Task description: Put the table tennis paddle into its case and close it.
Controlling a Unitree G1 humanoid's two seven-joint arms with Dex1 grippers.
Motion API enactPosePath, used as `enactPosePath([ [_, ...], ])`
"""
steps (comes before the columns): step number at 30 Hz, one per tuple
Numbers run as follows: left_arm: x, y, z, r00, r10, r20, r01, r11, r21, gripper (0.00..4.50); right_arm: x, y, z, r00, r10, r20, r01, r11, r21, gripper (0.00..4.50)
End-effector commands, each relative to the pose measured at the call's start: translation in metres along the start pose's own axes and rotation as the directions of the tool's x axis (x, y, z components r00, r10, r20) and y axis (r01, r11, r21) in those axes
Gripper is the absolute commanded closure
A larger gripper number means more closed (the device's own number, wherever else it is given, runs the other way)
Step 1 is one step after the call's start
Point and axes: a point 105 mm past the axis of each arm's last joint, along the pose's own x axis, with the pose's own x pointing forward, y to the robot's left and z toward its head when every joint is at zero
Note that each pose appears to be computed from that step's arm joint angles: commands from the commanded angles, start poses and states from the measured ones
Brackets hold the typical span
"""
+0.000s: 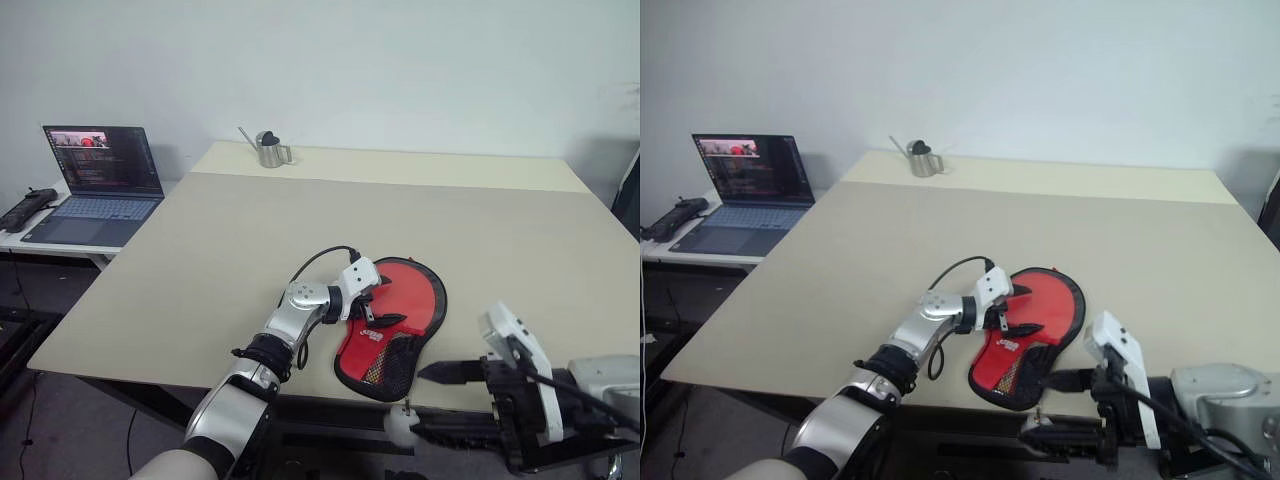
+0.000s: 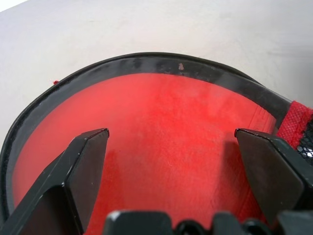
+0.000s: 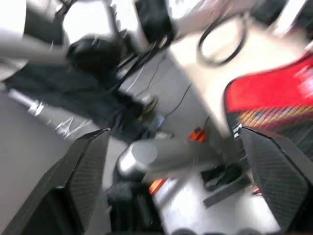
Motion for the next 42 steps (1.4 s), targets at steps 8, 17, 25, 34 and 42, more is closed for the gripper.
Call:
enactPosePath([
  [8, -0.04, -0.004, 0.043, 0.989, -0.052, 0.14, 0.057, 0.998, -0.03, 0.0, -0.018, -0.09, 0.029, 0.897, -0.417, 0.145, 0.427, 0.903, -0.045, 0.02],
  [17, -0.123, 0.009, 0.042, 0.998, 0.05, 0.048, -0.045, 0.995, -0.089, 0.0, 0.0, -0.121, 0.003, 0.874, -0.47, 0.12, 0.471, 0.882, 0.027, 0.02],
  [25, -0.163, 0.012, 0.04, 0.99, 0.138, 0.014, -0.134, 0.979, -0.153, 0.0, 0.032, -0.151, 0.009, 0.856, -0.498, 0.142, 0.491, 0.867, 0.082, 0.02],
  [34, -0.178, 0.015, 0.04, 0.976, 0.217, -0.008, -0.216, 0.966, -0.144, 0.0, 0.039, -0.175, 0.026, 0.798, -0.572, 0.19, 0.573, 0.818, 0.057, 0.02],
  [42, -0.176, 0.015, 0.037, 0.972, 0.234, -0.014, -0.234, 0.962, -0.142, 0.0, 0.031, -0.185, 0.029, 0.765, -0.617, 0.185, 0.619, 0.784, 0.055, 0.02],
])
